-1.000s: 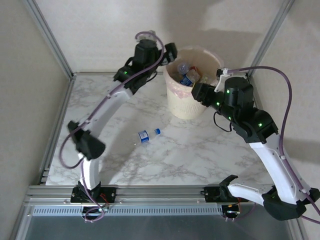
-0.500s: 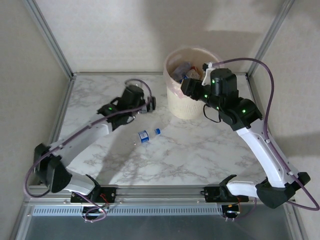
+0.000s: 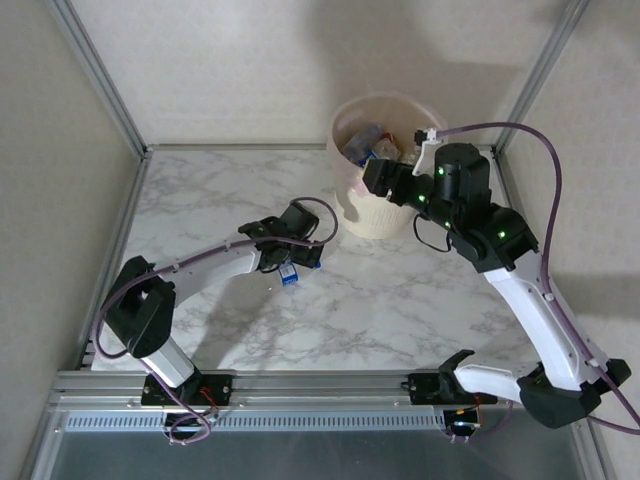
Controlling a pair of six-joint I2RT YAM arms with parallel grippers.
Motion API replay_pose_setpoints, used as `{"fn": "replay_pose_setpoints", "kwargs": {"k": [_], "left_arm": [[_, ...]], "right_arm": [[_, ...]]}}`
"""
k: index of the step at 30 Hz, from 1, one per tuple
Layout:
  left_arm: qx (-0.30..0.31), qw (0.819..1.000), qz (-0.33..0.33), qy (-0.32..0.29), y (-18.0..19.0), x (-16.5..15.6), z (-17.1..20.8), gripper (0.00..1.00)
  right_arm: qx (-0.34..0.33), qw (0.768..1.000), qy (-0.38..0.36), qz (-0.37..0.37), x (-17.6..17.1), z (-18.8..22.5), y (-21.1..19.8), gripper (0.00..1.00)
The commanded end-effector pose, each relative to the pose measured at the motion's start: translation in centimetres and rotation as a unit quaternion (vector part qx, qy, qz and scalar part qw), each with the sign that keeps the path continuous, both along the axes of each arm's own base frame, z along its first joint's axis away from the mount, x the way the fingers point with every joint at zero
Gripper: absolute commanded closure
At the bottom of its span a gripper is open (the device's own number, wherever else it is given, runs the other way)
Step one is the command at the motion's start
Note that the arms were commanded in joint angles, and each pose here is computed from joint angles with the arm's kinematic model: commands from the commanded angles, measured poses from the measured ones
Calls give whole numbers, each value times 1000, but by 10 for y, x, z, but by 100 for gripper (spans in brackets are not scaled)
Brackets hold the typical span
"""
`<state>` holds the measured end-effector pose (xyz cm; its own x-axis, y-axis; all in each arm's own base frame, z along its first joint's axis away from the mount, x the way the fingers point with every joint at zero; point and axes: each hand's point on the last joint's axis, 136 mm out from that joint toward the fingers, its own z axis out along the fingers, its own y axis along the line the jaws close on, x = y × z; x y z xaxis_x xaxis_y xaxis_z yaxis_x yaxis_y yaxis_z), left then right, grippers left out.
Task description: Put the plastic bottles in the bin
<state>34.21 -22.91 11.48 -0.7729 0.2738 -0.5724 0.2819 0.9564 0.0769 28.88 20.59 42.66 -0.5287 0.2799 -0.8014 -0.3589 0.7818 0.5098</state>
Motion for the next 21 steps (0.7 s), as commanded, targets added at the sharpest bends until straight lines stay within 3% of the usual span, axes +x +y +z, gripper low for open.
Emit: {"fn": "replay_pose_setpoints", "kwargs": {"k": [1, 7, 9, 11, 18, 21], "left_arm": [[5, 1000, 19, 12, 12, 0, -7, 0], [-122, 980, 157, 12, 47, -6, 23, 2], [-186, 969, 162, 4, 47, -9, 44, 0], [-206, 966, 159, -4, 49, -12, 54, 0], [-67, 993, 57, 75, 37, -31, 2, 0], [-18, 997, 22, 72, 29, -33, -9, 0]], "right_arm": [[12, 999, 18, 26, -8, -10, 10, 35], [-21, 996, 59, 58, -14, -49, 26, 36], [-39, 994, 73, 73, -16, -62, 35, 36], [-54, 992, 77, 79, -14, -69, 41, 36], [-66, 992, 61, 83, -11, -63, 54, 31], [-60, 994, 54, 79, -9, -58, 54, 27]]}}
